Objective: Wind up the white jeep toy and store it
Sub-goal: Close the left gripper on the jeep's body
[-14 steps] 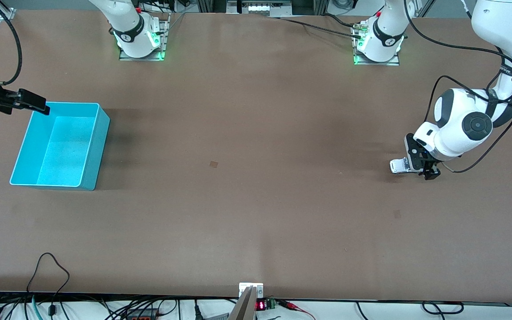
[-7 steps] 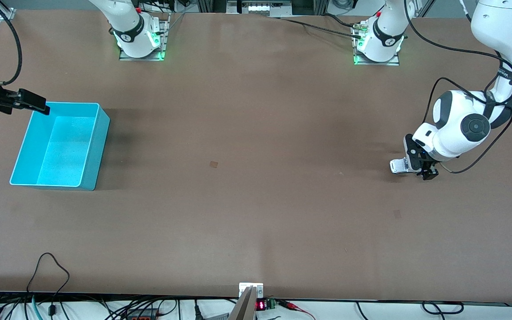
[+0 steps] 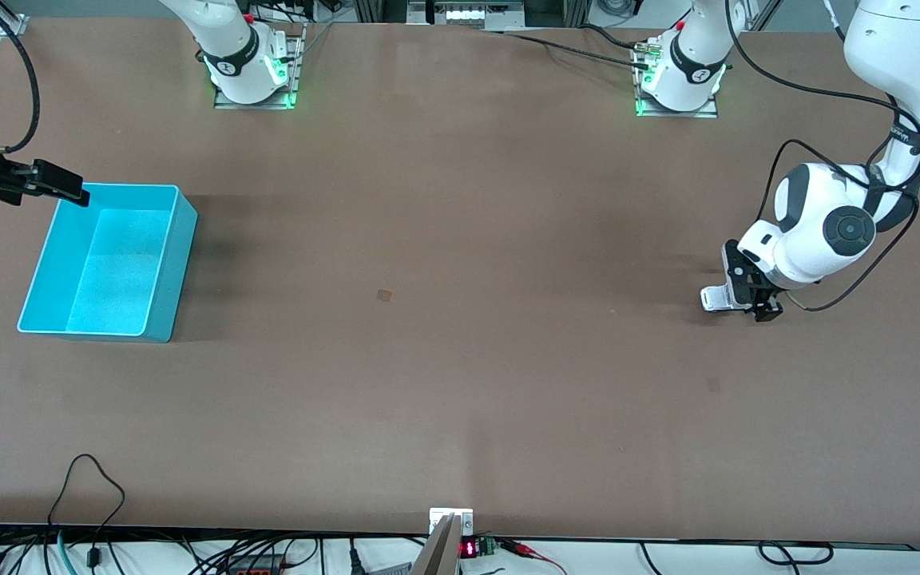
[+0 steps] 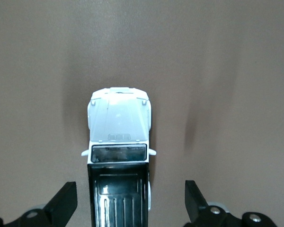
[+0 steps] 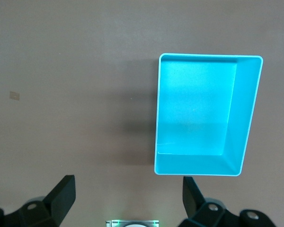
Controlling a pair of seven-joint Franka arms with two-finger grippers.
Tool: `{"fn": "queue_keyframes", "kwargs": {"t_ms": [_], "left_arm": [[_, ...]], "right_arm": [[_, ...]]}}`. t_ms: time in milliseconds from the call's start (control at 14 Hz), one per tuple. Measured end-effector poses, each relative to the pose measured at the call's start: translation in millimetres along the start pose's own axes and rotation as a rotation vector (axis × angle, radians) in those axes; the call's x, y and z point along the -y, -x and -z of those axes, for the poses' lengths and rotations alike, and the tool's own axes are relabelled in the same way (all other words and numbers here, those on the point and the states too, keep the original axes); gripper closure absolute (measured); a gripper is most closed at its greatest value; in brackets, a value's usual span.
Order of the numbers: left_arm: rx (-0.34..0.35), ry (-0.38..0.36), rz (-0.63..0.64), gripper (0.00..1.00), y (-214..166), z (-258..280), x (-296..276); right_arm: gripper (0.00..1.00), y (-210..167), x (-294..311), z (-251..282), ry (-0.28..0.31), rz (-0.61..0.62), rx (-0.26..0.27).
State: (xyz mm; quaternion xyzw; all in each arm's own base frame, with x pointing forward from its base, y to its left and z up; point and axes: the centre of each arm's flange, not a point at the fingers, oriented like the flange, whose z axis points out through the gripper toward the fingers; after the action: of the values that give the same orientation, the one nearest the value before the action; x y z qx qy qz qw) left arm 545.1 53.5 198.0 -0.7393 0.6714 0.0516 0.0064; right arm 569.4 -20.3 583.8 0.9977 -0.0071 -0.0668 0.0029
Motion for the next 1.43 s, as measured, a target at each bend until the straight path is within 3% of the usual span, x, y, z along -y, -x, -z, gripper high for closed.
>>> {"fn": "queue_keyframes", "kwargs": {"t_ms": [501, 644, 716, 859, 931, 1074, 1432], "left_arm": [[-0.007, 0.013, -0.044, 0.07, 7, -11, -1], [-0.01, 0.006, -0.076, 0.2, 4, -10, -1], [-0.013, 0.006, -0.085, 0.2, 1, -10, -1], [-0.016, 0.002, -0.094, 0.33, -2, -9, 0], [-0.016, 0.002, -0.095, 0.33, -2, -9, 0], [-0.016, -0.003, -0.097, 0.48, -1, -7, 1], [-0.017, -0.003, -0.119, 0.48, 2, -8, 1]], "right_arm": [[0.0, 0, 0, 0, 0.0, 0.0, 0.001], [0.0, 0, 0, 0, 0.0, 0.0, 0.001], [0.0, 0, 0, 0, 0.0, 0.0, 0.001], [0.0, 0, 0, 0, 0.0, 0.0, 0.001], [0.0, 0, 0, 0, 0.0, 0.0, 0.001], [0.0, 0, 0, 0, 0.0, 0.0, 0.001], [0.0, 0, 0, 0, 0.0, 0.0, 0.001]]}}
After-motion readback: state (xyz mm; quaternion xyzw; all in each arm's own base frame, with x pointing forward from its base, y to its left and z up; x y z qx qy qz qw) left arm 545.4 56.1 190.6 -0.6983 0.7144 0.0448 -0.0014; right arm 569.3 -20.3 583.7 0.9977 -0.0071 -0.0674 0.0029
